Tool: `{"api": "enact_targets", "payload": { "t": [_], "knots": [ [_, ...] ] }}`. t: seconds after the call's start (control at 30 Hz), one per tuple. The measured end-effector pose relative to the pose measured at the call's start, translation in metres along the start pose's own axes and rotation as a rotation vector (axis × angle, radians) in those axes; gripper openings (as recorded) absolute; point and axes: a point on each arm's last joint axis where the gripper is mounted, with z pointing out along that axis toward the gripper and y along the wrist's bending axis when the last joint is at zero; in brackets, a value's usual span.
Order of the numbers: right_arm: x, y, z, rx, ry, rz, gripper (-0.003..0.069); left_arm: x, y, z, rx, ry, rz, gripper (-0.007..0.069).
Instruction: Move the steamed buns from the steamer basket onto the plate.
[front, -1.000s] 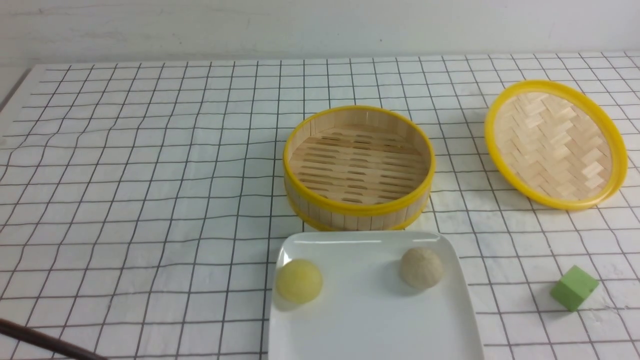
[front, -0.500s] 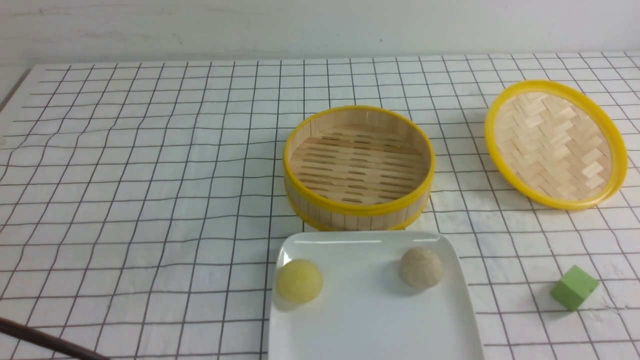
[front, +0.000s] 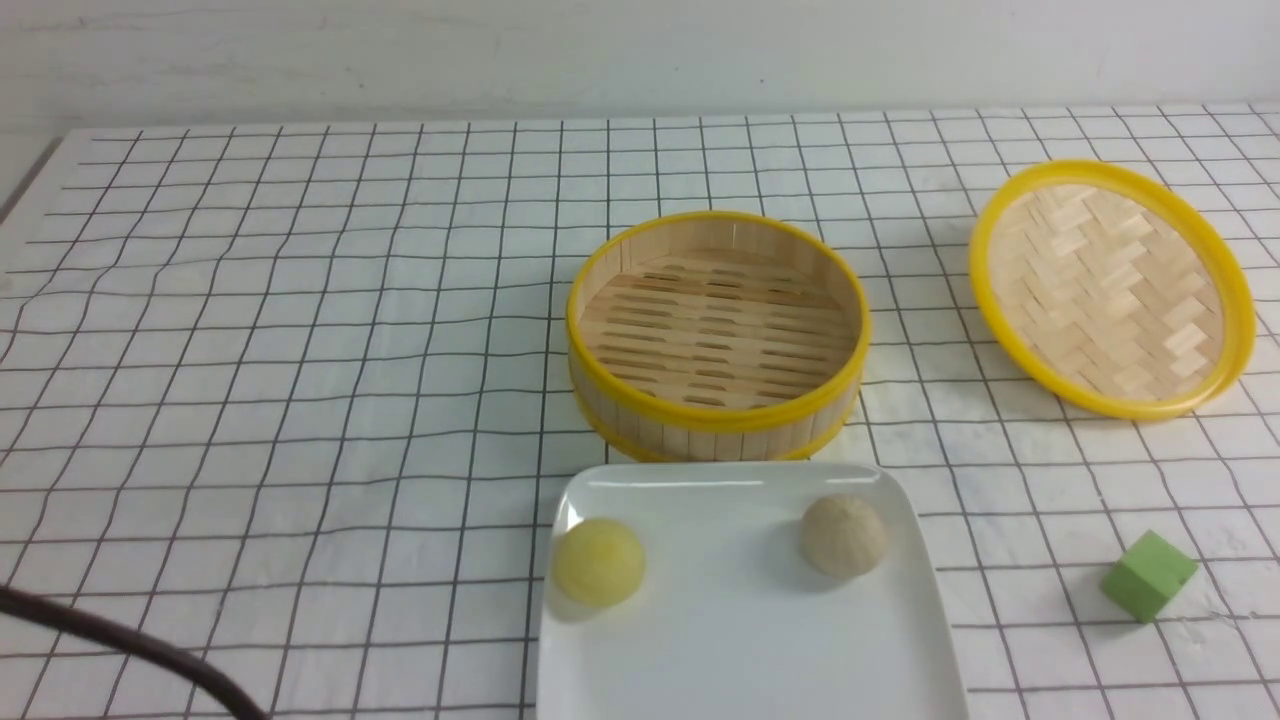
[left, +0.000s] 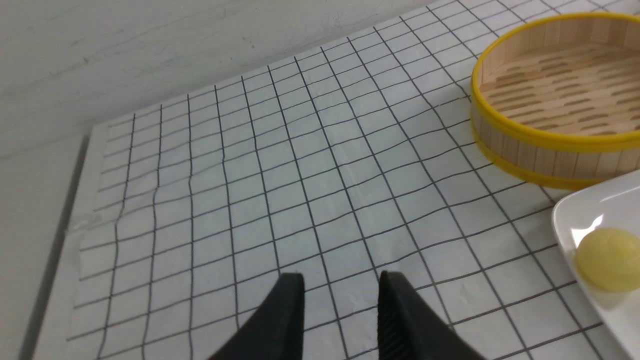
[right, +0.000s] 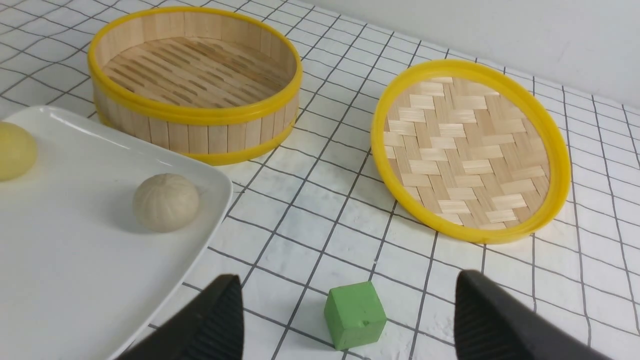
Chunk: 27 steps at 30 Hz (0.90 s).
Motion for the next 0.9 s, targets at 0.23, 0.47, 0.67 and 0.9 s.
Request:
{"api": "enact_targets", "payload": {
  "t": [0.23, 0.47, 0.67, 0.9],
  "knots": [
    [0.0, 0.0, 0.0, 0.0, 0.0, 0.0, 0.0547, 0.026, -0.005, 0.021, -0.056, 0.049, -0.101, 0.0241],
    [0.0, 0.0, 0.0, 0.0, 0.0, 0.0, 0.0547, 0.078, -0.013, 0.05, -0.125, -0.013, -0.169, 0.0241],
    [0.0, 0.0, 0.0, 0.0, 0.0, 0.0, 0.0547, 0.115, -0.02, 0.043, -0.192, -0.105, -0.237, 0.0241],
    [0.0, 0.0, 0.0, 0.0, 0.001, 0.0, 0.0547, 0.137, -0.022, 0.038, -0.251, -0.117, -0.273, 0.0241]
  ]
}}
